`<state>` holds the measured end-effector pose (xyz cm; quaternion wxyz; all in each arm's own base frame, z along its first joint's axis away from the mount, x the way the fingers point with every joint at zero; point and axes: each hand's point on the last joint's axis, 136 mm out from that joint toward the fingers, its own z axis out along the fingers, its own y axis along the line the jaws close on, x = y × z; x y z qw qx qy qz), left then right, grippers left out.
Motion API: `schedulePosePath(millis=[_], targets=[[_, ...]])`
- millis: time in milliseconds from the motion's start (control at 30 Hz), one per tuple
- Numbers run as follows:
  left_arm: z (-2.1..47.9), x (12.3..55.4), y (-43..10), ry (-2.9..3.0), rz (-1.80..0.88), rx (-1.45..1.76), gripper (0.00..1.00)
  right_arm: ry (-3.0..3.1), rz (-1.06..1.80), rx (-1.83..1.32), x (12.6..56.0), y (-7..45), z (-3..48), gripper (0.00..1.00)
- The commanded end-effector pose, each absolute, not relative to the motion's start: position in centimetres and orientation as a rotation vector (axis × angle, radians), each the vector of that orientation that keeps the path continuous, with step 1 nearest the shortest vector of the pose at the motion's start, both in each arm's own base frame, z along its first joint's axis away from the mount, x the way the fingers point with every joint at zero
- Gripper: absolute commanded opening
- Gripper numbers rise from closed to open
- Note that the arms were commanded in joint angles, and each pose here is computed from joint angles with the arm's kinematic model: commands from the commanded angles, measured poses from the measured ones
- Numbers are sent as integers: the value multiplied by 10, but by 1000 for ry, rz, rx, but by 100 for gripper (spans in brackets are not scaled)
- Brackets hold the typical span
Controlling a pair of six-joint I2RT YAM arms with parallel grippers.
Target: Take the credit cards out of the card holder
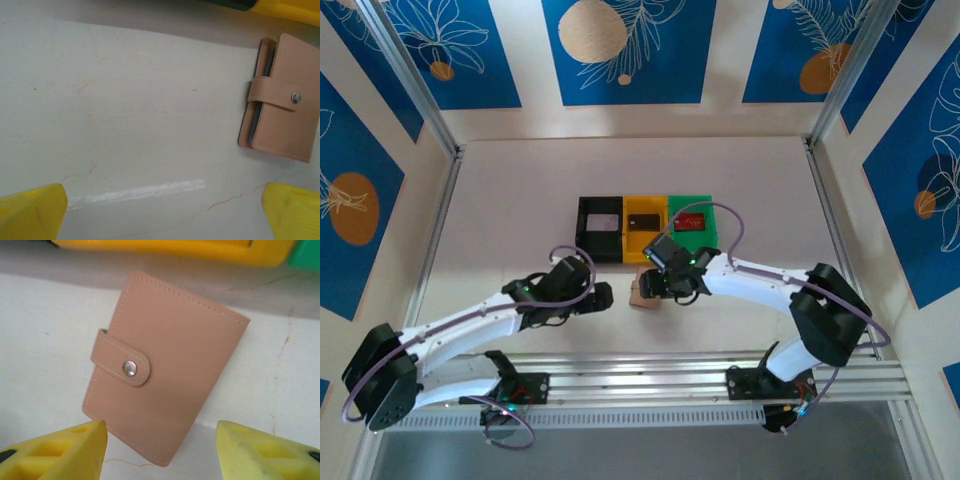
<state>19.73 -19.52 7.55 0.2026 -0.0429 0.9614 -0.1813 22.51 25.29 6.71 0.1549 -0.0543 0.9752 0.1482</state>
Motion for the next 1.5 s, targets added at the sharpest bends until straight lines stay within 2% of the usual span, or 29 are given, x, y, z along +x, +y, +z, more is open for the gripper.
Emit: schedulePosePath(millis=[0,333,467,667,900,1033,1167,1200,1233,1300,1367,1467], targets=[[88,206,-215,2706,-510,-67,100,2754,521,-100,224,248,88,60],[87,223,-274,2791,-386,183,95,2688,615,-19,217,212,116,59],[80,225,-280,2847,-265,183,94,2651,640,7,209,198,125,59],[67,221,-294,2924,-339,-95,94,2590,648,17,197,180,137,59],[79,222,-297,2892,-317,-499,96,2550,650,18,189,168,146,59],[85,219,-294,2844,-270,-776,98,2546,671,14,185,168,147,58],[82,209,-291,2872,-112,-1010,98,2553,681,10,182,168,147,58],[81,209,-296,2888,-109,-1026,96,2554,678,12,181,168,146,58],[80,211,-303,2903,-127,-1021,88,2556,674,11,181,167,146,58],[79,211,-314,2915,-134,-1070,84,2550,673,14,180,166,147,57],[78,215,-320,2901,-146,-1106,73,2545,680,13,178,165,149,57],[73,218,-321,2863,-134,-1173,72,2544,690,8,174,164,150,57]])
